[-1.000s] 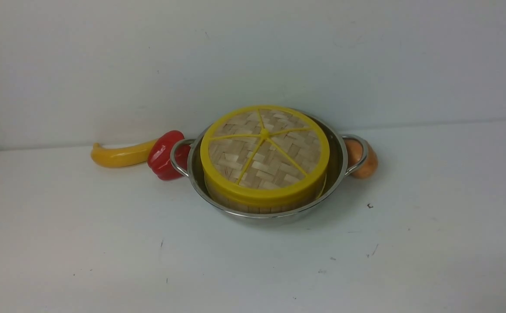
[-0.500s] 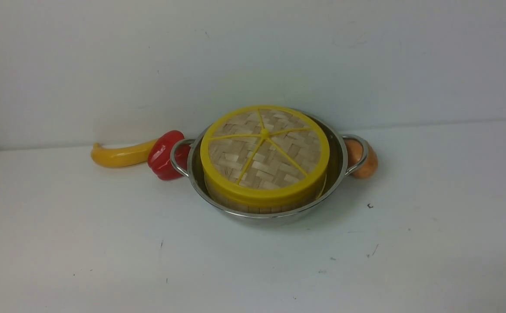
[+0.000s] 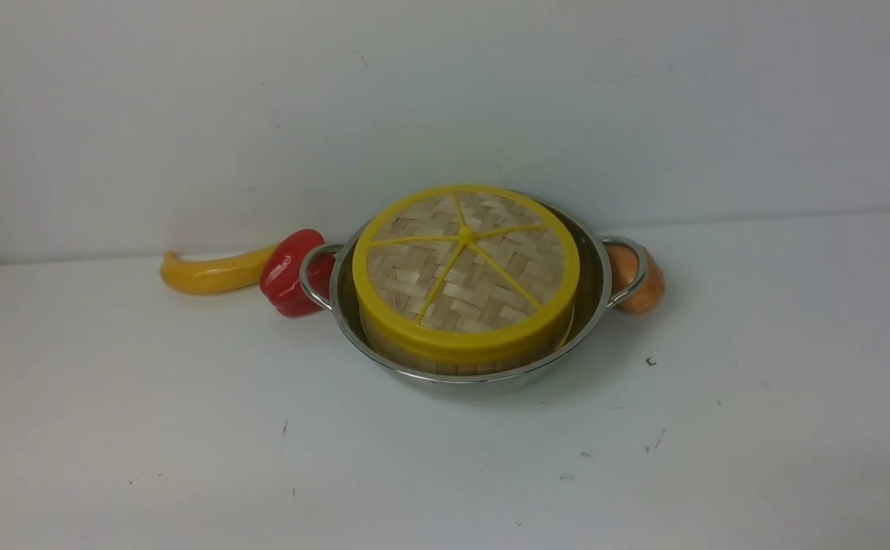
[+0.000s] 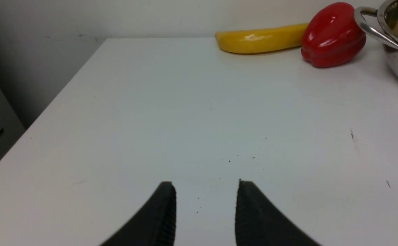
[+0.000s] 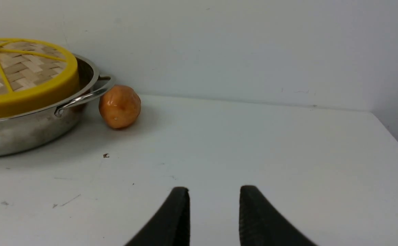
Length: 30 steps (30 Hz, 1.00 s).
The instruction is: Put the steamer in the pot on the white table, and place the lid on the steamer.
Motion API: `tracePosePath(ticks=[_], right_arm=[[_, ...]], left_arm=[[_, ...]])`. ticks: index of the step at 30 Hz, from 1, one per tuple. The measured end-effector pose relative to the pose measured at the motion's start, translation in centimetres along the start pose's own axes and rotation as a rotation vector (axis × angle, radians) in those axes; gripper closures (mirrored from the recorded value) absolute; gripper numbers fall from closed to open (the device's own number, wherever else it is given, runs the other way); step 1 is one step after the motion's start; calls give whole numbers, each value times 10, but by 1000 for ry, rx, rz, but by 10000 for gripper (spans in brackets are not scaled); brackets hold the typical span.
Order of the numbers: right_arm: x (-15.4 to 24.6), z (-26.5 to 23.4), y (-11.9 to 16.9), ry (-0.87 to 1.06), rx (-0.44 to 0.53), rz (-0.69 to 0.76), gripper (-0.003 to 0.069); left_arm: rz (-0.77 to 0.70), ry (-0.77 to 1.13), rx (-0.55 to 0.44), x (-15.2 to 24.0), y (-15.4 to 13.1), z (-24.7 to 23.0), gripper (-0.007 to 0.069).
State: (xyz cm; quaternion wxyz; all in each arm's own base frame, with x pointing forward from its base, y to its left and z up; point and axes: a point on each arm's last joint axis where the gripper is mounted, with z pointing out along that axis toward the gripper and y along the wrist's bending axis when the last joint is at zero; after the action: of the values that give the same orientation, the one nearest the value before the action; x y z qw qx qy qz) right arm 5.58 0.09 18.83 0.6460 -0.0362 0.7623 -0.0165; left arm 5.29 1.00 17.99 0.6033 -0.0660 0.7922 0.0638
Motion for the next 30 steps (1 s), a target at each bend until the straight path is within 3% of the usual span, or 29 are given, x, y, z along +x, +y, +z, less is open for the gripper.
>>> tracePosePath(ticks=[30], right_arm=[[0, 0, 0, -1, 0, -4, 418]], left_arm=[[0, 0, 0, 0, 0, 0, 384]])
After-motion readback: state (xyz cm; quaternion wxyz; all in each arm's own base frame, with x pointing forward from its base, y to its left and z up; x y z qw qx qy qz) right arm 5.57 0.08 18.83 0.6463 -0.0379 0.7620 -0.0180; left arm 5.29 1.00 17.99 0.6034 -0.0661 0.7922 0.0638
